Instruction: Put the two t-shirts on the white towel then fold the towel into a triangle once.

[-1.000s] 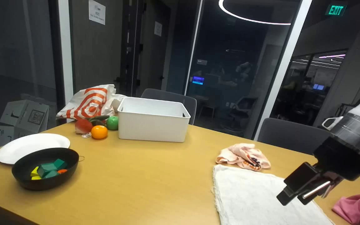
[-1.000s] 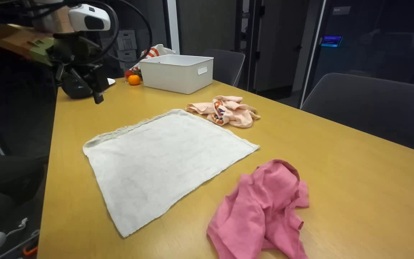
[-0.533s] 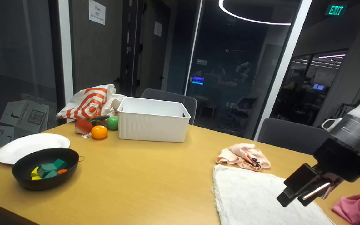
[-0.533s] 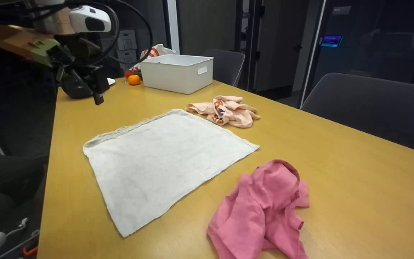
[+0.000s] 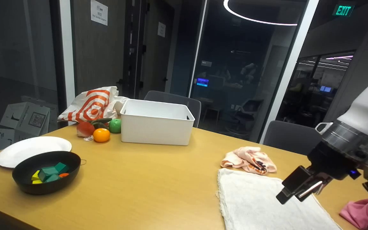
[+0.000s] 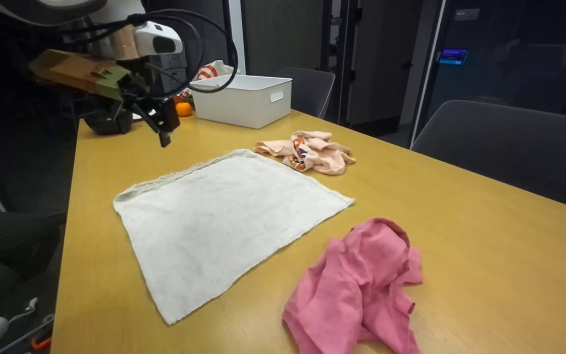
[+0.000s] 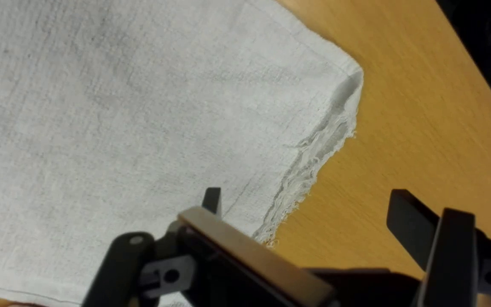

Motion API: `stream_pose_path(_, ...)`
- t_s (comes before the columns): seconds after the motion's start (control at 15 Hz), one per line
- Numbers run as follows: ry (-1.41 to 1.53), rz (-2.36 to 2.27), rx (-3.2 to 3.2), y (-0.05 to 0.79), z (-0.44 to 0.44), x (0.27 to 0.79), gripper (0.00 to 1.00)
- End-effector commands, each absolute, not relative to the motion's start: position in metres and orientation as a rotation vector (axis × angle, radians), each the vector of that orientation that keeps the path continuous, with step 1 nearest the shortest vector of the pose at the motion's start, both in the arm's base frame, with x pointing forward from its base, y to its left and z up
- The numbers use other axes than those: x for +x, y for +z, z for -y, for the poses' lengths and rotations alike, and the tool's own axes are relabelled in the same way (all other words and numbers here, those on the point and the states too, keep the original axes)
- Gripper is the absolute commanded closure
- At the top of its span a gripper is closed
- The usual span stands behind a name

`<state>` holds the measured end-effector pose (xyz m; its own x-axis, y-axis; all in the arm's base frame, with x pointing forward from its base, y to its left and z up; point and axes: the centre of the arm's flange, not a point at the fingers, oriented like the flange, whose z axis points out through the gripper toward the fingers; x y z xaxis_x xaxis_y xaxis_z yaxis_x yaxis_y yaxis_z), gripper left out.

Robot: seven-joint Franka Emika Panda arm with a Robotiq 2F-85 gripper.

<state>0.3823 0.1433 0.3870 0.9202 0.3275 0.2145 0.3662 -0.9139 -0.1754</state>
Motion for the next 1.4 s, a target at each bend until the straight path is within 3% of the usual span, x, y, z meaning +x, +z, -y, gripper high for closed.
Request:
stream_pose_path(0.0,-0.345,0.611,-2.922,0.379,-0.146,0.447,0.0)
stream_pose_path(1.33,-0.398,0.701,-3.067,0.303,-0.09,0.737,0.0)
